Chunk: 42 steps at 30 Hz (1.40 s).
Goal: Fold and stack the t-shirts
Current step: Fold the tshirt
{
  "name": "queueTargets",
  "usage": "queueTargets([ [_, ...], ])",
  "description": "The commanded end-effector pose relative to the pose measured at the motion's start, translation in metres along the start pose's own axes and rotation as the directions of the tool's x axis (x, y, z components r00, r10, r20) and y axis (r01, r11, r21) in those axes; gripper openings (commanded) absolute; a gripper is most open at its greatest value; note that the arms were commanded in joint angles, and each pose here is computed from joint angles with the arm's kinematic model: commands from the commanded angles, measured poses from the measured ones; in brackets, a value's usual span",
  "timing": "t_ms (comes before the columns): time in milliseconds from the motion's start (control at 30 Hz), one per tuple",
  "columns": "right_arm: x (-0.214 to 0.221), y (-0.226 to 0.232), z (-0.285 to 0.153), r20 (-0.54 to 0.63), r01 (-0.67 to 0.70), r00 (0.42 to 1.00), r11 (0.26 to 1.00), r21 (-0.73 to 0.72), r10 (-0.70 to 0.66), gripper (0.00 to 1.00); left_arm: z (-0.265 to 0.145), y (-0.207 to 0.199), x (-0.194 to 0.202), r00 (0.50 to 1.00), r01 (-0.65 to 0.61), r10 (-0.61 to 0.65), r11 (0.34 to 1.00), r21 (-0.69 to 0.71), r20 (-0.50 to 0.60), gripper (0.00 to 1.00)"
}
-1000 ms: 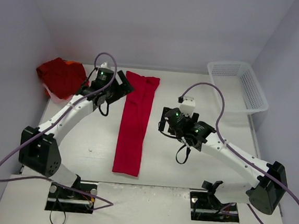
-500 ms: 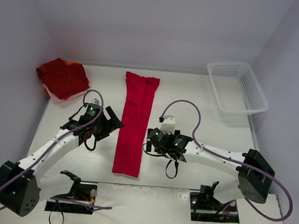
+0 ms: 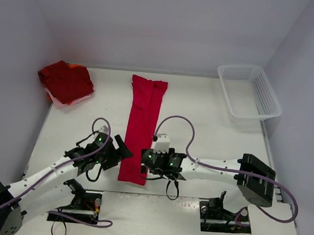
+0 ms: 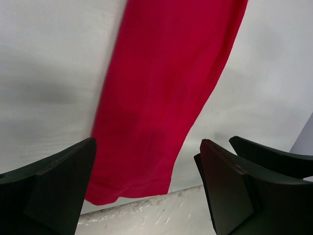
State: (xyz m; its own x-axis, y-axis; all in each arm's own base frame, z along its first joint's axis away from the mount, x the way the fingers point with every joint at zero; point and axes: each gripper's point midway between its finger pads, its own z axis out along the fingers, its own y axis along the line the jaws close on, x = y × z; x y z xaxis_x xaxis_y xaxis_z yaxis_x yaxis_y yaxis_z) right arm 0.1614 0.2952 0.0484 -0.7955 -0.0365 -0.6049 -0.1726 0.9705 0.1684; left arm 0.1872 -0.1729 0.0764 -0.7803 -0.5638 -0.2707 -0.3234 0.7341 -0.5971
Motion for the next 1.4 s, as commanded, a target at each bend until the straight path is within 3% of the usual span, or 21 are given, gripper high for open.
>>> queueTargets([
  [0, -0.002, 0.025, -0.007, 0.027, -0.049, 0.998, 0.998, -0.043, 0.050, 0.86, -0.010, -0.016, 0.002, 0.998, 0.040, -0.043, 0.997, 0.068, 0.053, 0.81],
  [667, 0.029, 0.067, -0.017, 0.018, -0.026, 0.999, 0.994, -0.107, 0.029, 0.83, -0.026, 0.027, 0.025, 0.999, 0.042, -0.041, 0.999, -0.013, 0.035, 0.80],
  [1367, 0.045, 0.068, -0.004, -0.006, -0.036, 0.999, 0.994, -0.100, 0.035, 0.78, -0.015, 0.031, 0.034, 1.000, 0.028, -0.028, 0.999, -0.027, -0.005, 0.80],
])
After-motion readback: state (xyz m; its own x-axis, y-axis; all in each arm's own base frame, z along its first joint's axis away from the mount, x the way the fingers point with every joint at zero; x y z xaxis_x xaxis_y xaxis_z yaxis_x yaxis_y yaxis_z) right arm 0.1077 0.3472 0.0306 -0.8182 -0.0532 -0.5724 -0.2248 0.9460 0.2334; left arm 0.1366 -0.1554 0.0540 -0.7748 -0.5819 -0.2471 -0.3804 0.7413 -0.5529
